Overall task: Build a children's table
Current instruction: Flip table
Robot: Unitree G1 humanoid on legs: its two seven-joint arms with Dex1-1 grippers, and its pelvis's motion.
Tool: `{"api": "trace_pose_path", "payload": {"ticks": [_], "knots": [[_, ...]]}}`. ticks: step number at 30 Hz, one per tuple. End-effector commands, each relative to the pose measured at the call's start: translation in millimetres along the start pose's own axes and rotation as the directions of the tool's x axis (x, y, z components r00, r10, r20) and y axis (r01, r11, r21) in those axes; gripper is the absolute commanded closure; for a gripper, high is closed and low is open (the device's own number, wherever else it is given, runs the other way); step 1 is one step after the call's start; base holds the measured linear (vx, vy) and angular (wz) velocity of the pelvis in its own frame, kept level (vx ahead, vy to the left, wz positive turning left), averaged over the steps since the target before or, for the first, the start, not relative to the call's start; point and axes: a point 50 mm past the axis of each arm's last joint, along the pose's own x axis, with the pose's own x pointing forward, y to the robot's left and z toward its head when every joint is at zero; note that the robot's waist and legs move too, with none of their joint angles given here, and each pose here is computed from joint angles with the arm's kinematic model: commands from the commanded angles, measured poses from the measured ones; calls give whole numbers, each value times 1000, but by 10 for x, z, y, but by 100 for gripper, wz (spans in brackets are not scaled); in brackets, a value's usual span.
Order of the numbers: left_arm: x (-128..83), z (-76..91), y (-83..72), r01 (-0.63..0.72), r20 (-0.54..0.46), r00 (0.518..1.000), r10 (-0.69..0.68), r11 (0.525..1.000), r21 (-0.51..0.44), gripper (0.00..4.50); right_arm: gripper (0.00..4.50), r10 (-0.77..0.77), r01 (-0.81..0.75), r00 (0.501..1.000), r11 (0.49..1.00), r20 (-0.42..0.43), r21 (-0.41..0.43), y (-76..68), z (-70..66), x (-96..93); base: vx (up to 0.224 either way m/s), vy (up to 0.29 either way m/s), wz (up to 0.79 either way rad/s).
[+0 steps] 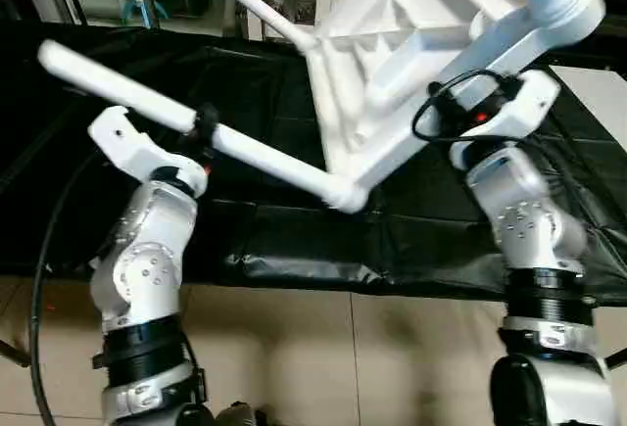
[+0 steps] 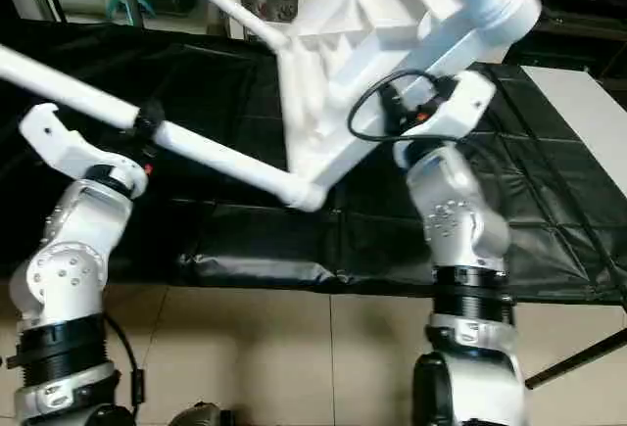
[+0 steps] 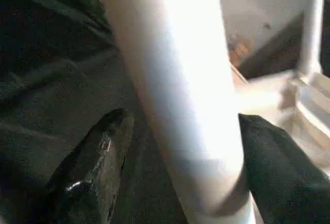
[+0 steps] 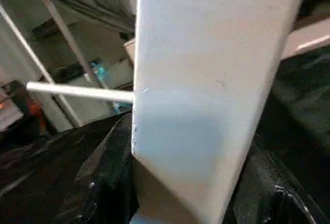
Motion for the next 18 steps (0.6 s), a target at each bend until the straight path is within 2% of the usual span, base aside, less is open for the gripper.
{"api": "trace_pose_path", "payload": {"ticks": [1,2,5,7,14,18], "knots": [[-55,169,424,-217,79,973,216,976,4,104,251,-121,138,965,989,232,-56,-235,515,-97,0,0,0],[-55,169,424,-217,79,973,216,976,4,104,251,-121,138,965,989,232,-56,-235,515,-97,0,0,0],[-69,240,554,-285,110,954,280,958,25,104,254,-111,136,965,986,238,-93,-249,604,-95,0,0,0],[-71,245,562,-285,112,953,281,958,23,104,255,-107,132,967,987,231,-96,-252,609,-92,0,0,0],[-58,199,513,-255,100,963,251,966,34,104,257,-104,134,970,983,220,-127,-236,611,-84,0,0,0],[-32,103,373,-159,53,987,152,976,146,104,258,-70,102,980,980,185,-170,-150,555,-52,0,0,0]]}}
